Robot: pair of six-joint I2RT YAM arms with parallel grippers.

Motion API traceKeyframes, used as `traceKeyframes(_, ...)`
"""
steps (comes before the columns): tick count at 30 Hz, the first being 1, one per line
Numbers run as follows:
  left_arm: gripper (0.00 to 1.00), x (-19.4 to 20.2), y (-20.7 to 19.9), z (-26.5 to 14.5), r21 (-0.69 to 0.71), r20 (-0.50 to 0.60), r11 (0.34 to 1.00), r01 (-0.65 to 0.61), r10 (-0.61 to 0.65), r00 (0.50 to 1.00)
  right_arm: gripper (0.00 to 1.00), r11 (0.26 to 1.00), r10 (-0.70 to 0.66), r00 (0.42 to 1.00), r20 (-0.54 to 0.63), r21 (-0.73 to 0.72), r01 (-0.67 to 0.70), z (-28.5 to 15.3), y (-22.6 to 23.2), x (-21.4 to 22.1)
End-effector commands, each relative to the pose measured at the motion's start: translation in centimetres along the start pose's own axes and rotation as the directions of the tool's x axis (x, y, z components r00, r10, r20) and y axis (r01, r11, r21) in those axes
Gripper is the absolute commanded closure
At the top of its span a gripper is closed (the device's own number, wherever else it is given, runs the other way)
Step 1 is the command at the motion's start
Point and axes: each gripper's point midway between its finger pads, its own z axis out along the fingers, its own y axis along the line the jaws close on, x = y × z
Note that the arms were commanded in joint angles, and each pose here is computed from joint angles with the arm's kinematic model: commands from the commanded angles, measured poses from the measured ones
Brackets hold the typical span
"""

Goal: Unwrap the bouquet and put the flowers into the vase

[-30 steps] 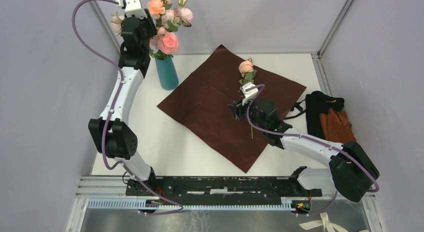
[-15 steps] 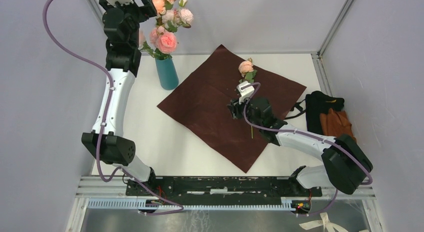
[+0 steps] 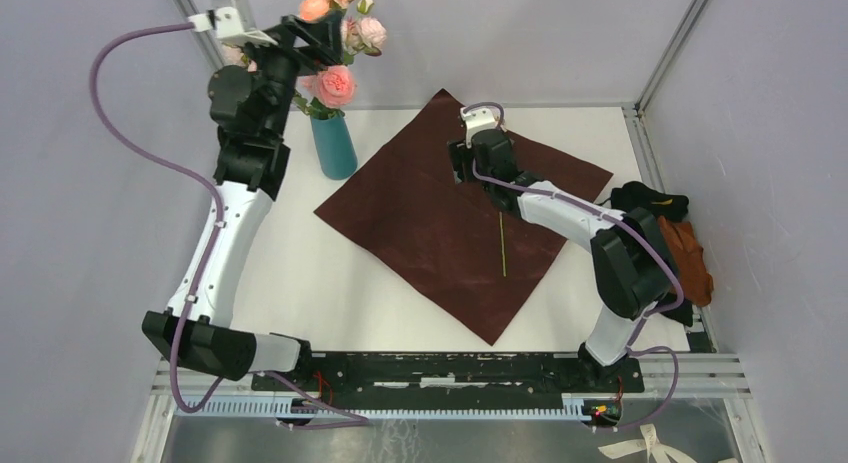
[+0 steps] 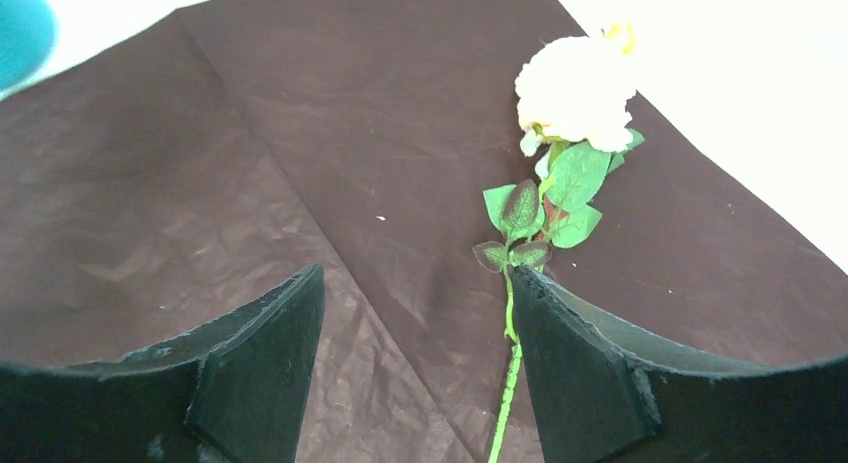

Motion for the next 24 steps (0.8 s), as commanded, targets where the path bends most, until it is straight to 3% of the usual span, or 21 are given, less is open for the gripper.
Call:
traceKeyframes(1, 0.01, 5.3, -4.7, -1.3, 0.129, -0.136, 0.990, 0.061, -0.044, 0.990, 0.25, 0.998, -0.033, 0.992, -0.119, 0.051, 0.040, 0.8, -1.7, 2.4)
traceKeyframes(5, 0.01, 8.3, -6.6, -3.7, 0.185, -0.246, 0.981, 0.054, -0.007, 0.969, 0.25, 0.999, -0.008, 0.986, -0.167, 0.049, 0.017, 2.1, -2.4, 4.4)
traceKeyframes(13, 0.01, 12.9, -8.5, -9.7, 0.239, -0.382, 0.958, 0.157, -0.056, 0.922, 0.27, 0.998, 0.039, 0.967, -0.254, 0.056, -0.026, 3.6, -3.1, 8.9)
traceKeyframes(20, 0.01, 21.3, -10.9, -13.2, 0.274, -0.574, 0.945, 0.179, 0.011, 0.819, 0.31, 0.994, 0.080, 0.956, -0.282, 0.091, -0.056, 4.2, -3.7, 11.5)
traceKeyframes(24, 0.01, 24.4, -10.4, -14.5, 0.258, -0.627, 0.950, 0.176, 0.025, 0.779, 0.31, 0.991, 0.090, 0.953, -0.290, 0.119, -0.058, 4.1, -4.5, 12.6)
